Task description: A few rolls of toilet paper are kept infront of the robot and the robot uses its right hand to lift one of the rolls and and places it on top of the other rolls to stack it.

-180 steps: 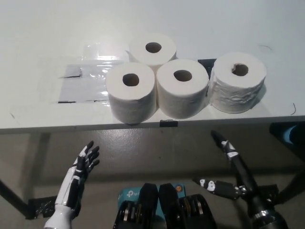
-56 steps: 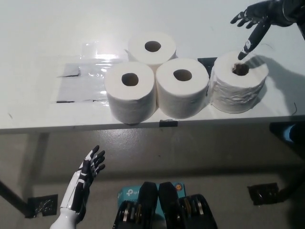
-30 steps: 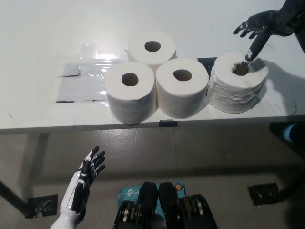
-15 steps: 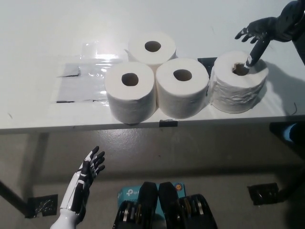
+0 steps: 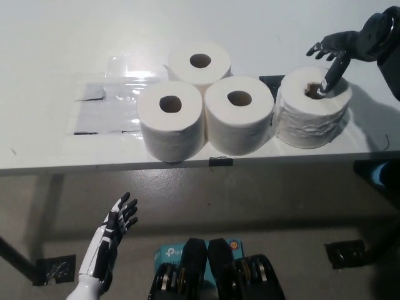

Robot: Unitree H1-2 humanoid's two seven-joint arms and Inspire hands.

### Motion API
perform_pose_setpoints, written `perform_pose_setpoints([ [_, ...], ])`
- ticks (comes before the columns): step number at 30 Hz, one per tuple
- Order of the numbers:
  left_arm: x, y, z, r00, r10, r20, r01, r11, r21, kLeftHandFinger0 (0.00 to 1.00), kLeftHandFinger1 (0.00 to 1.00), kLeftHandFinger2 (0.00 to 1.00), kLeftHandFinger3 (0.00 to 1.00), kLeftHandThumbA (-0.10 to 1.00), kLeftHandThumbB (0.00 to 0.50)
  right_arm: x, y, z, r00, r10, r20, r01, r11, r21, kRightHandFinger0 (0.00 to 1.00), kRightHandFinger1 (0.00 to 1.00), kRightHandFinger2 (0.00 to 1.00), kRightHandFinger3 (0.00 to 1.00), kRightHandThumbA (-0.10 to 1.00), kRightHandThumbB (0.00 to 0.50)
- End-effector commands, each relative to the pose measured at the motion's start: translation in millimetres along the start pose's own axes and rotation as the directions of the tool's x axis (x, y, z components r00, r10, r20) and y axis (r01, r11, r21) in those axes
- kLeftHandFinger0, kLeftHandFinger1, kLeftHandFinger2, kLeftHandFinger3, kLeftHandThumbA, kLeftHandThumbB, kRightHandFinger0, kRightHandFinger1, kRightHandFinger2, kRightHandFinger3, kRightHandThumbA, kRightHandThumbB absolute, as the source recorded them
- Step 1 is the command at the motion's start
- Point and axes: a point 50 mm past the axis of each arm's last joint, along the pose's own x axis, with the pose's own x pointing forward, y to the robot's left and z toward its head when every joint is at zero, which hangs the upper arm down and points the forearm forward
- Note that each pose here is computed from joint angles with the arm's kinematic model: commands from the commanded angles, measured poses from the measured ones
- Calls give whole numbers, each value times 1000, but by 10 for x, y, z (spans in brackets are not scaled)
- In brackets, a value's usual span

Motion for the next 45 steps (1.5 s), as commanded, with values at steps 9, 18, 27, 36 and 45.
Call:
perform_pose_setpoints([
  [9, -12, 11, 119, 997, -24, 68, 23, 999, 25, 1000, 1000, 1000, 1000, 1000, 151, -3, -52, 145, 997, -72, 32, 73, 996, -51, 1000, 1000, 1000, 1000, 1000, 362],
  [18, -49, 16, 112, 998, -17, 62, 16, 1000, 12, 1000, 1000, 1000, 1000, 1000, 155, 93, 108, 247, 998, -61, 4, 61, 995, -73, 1000, 1000, 1000, 1000, 1000, 327],
  [27, -64, 32, 107, 998, -11, 67, 10, 1000, 16, 1000, 1000, 1000, 1000, 1000, 157, 264, 422, 96, 996, -83, -19, 83, 997, 7, 51, 165, 259, 422, 869, 158],
  [36, -75, 40, 97, 998, -7, 68, 6, 1000, 9, 1000, 1000, 1000, 1000, 1000, 149, 369, 681, -269, 992, -125, -14, 125, 992, 21, 0, 250, 533, 244, 978, 34],
  [45, -109, 58, 51, 998, 7, 56, -7, 1000, 0, 1000, 1000, 1000, 1000, 1000, 152, 440, 1026, -755, 989, -148, -8, 142, 933, 331, 126, 466, 744, 604, 963, 13],
])
